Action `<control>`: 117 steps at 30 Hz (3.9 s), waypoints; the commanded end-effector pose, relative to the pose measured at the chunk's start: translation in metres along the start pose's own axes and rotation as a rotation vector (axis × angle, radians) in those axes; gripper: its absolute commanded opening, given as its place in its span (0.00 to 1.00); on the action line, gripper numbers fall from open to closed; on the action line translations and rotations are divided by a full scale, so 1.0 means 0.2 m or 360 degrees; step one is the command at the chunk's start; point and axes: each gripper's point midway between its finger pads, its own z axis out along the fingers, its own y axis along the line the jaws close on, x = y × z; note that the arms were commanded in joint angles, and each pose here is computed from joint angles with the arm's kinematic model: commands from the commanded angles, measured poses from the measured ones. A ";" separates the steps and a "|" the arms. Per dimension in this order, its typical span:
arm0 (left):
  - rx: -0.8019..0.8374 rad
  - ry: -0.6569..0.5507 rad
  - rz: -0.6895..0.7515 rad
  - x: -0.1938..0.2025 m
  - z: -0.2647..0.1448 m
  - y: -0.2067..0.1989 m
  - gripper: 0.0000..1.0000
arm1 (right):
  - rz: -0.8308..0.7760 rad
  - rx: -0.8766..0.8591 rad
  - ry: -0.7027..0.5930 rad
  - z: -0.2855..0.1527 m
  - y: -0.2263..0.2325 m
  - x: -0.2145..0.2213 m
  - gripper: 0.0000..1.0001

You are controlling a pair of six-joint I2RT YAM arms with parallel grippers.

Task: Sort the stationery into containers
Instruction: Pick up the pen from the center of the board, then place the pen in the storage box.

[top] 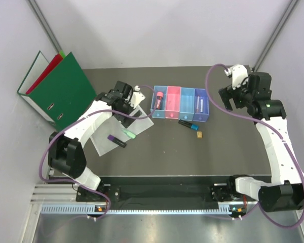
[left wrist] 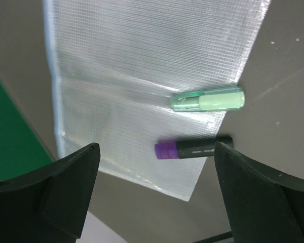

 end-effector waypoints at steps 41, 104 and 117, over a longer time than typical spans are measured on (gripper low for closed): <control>0.0662 -0.0004 0.1396 0.24 0.50 -0.25 0.77 | -0.0091 0.0095 -0.0042 -0.07 -0.02 -0.10 1.00; 0.0726 -0.0966 -0.0356 -1.41 0.30 -0.47 0.00 | 0.0163 -0.0191 -0.0025 -0.01 0.29 0.14 0.99; 0.0622 -0.0863 -0.0440 -1.34 0.55 -0.41 0.00 | 0.0164 -0.0217 -0.0008 -0.01 0.31 0.16 0.99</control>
